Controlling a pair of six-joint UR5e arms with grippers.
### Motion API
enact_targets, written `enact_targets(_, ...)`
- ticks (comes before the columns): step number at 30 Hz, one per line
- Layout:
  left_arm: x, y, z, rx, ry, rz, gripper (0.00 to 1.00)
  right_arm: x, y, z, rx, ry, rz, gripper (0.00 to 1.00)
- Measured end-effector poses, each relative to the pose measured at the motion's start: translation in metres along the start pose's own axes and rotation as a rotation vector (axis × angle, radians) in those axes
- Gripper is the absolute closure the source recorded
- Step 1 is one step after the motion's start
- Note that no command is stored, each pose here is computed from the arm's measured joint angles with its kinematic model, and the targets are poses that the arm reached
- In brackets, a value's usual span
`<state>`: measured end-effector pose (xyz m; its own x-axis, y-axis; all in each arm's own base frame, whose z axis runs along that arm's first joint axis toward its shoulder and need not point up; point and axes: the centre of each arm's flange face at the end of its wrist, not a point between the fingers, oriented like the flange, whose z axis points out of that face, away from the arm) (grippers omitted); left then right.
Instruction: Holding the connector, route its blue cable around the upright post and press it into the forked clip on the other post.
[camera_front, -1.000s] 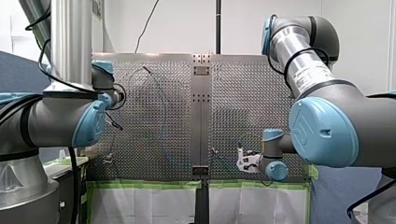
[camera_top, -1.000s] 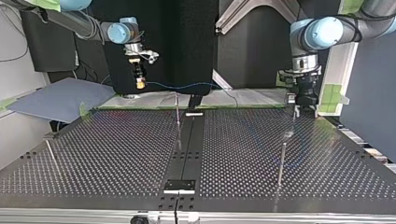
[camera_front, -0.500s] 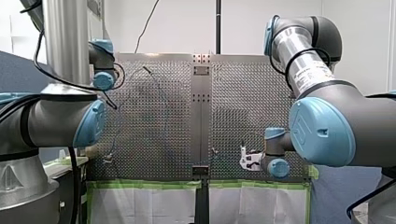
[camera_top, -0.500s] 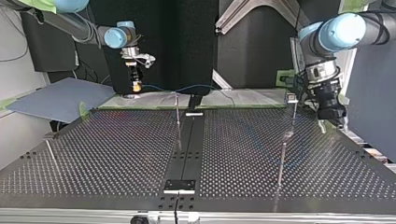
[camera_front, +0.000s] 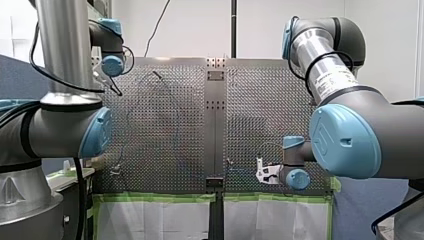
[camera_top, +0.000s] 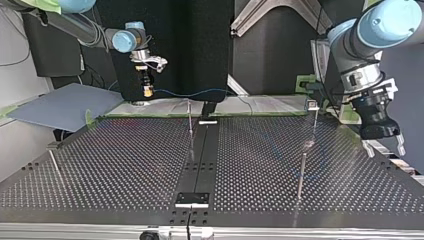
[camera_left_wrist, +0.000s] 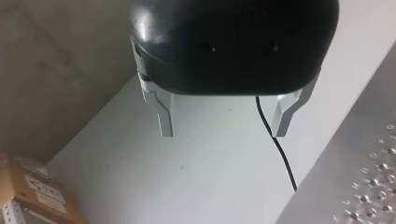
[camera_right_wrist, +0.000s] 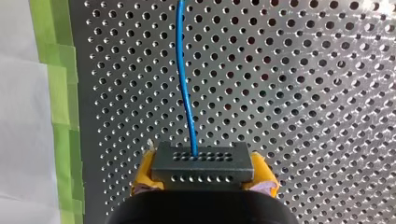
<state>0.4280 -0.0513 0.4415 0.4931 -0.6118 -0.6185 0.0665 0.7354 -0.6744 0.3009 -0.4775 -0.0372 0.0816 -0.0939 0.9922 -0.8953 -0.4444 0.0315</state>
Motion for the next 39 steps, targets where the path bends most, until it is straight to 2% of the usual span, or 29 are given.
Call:
enact_targets(3, -0.001, -0.007, 0.004, -0.002, 0.006, 0.021, 0.01, 0.000, 0.000, 0.000, 0.000, -0.002, -0.002, 1.00)
enact_targets(12, -0.019, -0.043, 0.011, -0.013, -0.021, 0.079, 0.01, 0.000, -0.001, 0.000, 0.002, -0.003, -0.002, 1.00)
enact_targets(23, -0.011, -0.078, 0.014, -0.047, 0.011, 0.147, 0.01, 0.000, -0.001, -0.001, 0.004, -0.004, -0.003, 1.00)
enact_targets(33, -0.010, -0.123, 0.010, 0.012, 0.073, 0.199, 0.01, -0.001, -0.002, -0.001, 0.004, -0.007, -0.004, 1.00)
enact_targets(39, -0.012, -0.147, 0.001, 0.012, 0.094, 0.239, 0.01, -0.001, -0.002, -0.001, 0.004, -0.007, -0.003, 1.00)
